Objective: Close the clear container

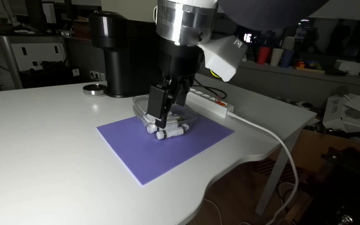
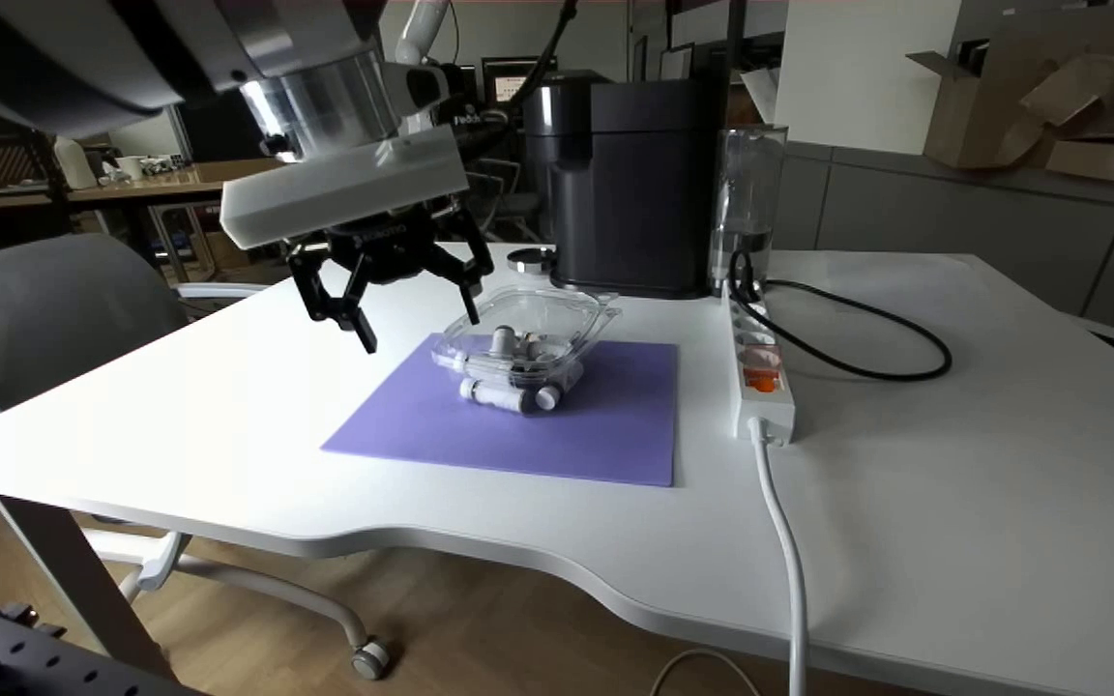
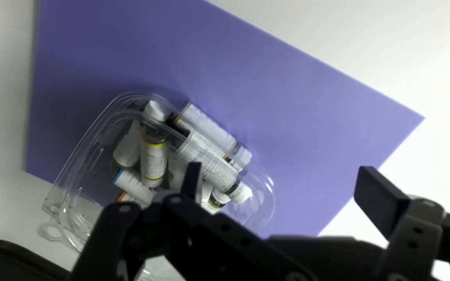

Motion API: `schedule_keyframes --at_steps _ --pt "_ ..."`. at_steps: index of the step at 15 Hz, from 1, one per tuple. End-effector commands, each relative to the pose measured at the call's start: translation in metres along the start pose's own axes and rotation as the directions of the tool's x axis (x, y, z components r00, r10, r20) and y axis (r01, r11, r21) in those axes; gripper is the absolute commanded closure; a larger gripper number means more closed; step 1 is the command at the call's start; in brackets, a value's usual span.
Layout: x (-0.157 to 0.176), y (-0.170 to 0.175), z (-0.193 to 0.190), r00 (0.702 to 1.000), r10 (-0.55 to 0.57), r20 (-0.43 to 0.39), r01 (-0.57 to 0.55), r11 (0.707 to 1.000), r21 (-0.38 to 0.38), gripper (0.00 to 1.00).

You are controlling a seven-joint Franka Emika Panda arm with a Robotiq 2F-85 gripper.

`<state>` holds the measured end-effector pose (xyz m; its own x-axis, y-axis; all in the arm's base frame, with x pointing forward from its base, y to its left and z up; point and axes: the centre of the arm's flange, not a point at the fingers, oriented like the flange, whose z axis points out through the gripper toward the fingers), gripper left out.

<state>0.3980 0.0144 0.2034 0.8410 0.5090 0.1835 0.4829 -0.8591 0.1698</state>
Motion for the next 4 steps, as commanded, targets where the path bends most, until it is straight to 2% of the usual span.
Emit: schedule_keyframes --at_steps 1,3,4 --pt "-0.001 0.012 -0.046 1.0 -0.024 0.012 0.023 1.0 0.005 0.0" --pt "0.0 0.013 -0.052 0.999 -0.034 0.002 0.034 0.999 -0.007 0.0" --pt "0.0 0.0 -0.011 1.0 -0.024 0.001 0.024 1.0 0.003 0.0"
